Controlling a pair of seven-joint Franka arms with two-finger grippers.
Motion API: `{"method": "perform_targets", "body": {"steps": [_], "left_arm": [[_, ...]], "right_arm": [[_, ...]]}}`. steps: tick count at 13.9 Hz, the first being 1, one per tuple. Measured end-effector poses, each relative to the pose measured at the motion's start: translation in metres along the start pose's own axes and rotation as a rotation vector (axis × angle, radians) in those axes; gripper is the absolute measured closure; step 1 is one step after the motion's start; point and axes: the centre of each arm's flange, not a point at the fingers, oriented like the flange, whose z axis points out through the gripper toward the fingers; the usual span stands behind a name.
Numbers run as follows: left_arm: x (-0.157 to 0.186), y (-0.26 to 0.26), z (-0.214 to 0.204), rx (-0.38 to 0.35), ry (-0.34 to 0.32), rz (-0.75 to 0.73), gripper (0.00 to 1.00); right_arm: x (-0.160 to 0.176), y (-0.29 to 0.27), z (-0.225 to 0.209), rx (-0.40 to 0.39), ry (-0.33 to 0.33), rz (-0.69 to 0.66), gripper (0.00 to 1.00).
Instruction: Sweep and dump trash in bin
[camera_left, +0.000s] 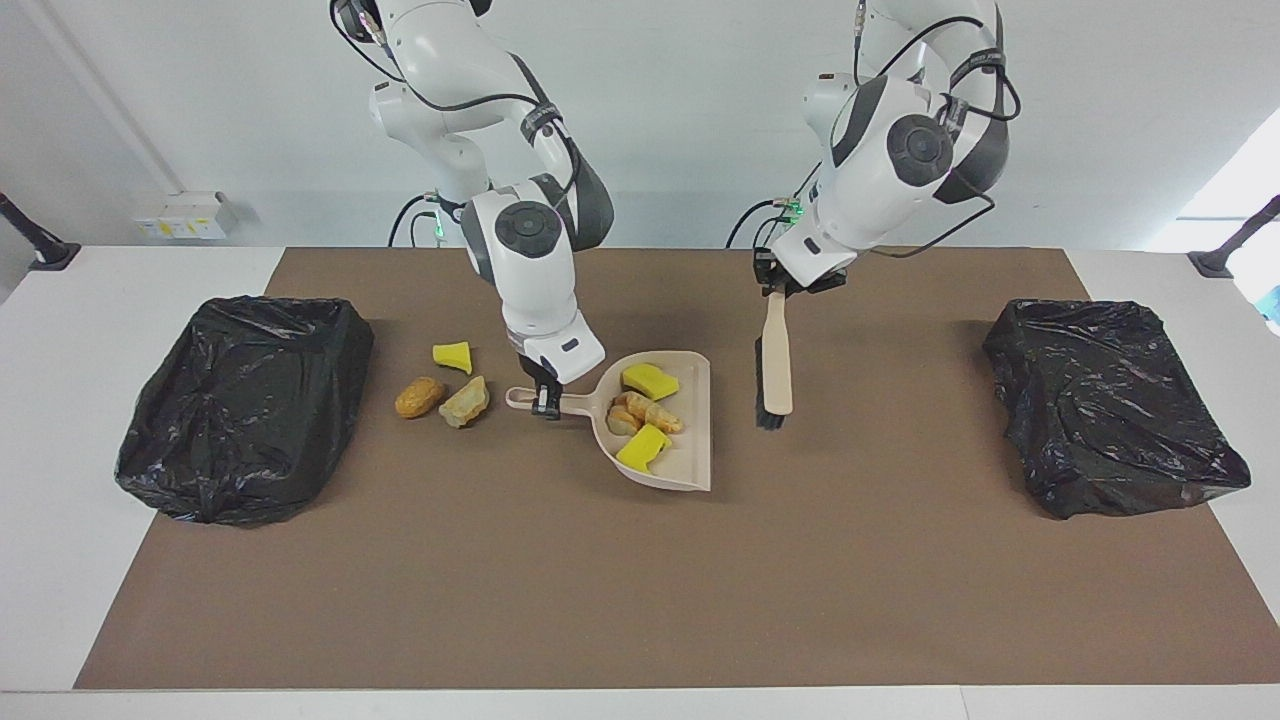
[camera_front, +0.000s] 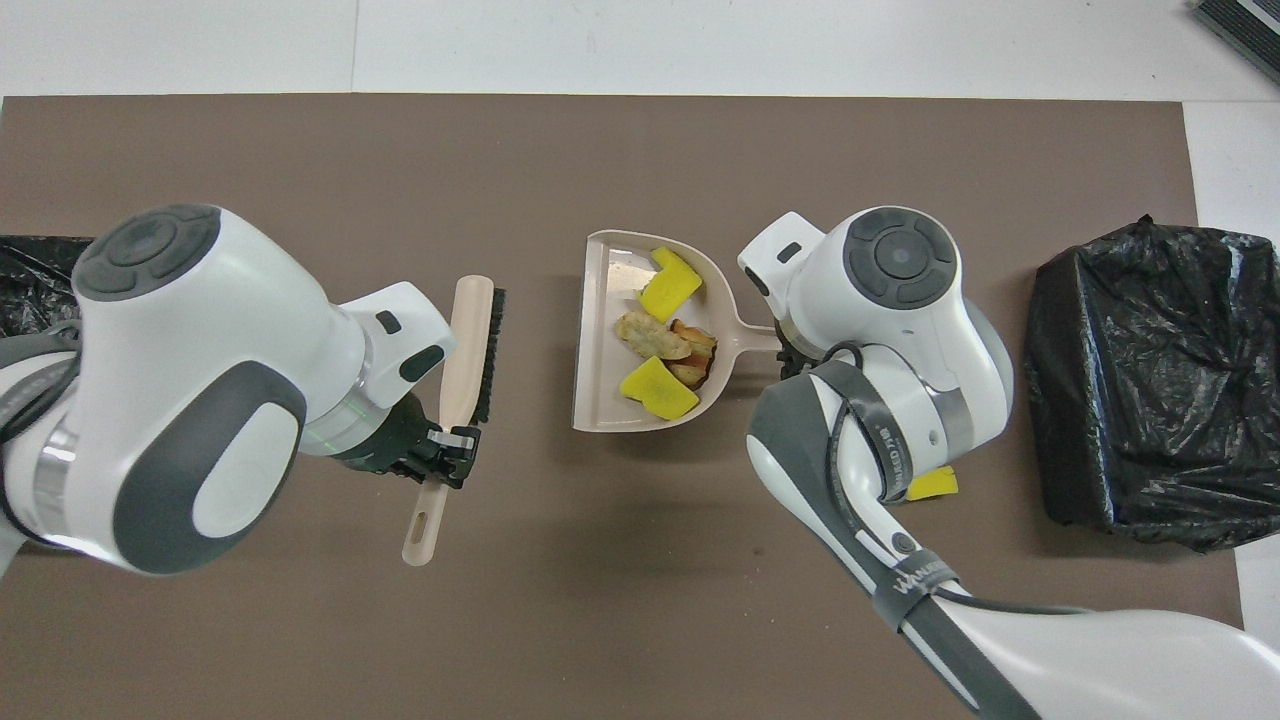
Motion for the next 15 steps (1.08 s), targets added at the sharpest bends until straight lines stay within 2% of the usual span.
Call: {"method": "perform_targets", "body": {"steps": [3,5,8,11,15], "left_arm": [[-0.03,0.013,0.012,0.021,-0.014,-0.071,0.74],[-0.056,0.048,0.046,0.039,0.036,-0.135,0.74],[-0.093,0.09,0.097,0.066,0.069,-0.147,0.74],[-0.102,0.11,0.152,0.08,0.09,-0.134,0.74],[-0.102,0.118,0.206,0.111,0.076,-0.163,0.74]], "right_arm": [[-0.054,0.013,-0.029,0.021,-0.02,-0.022,0.68],[-0.099,0.027,-0.045,0.044,-0.03,-0.048,0.68],[-0.178,0.046,-0.057,0.06,-0.033,-0.055,0.68],[-0.264,0.054,-0.068,0.047,-0.052,-0.012,0.68],[-0.382,0.041,-0.087,0.037,-0.135,-0.028,0.68]]}}
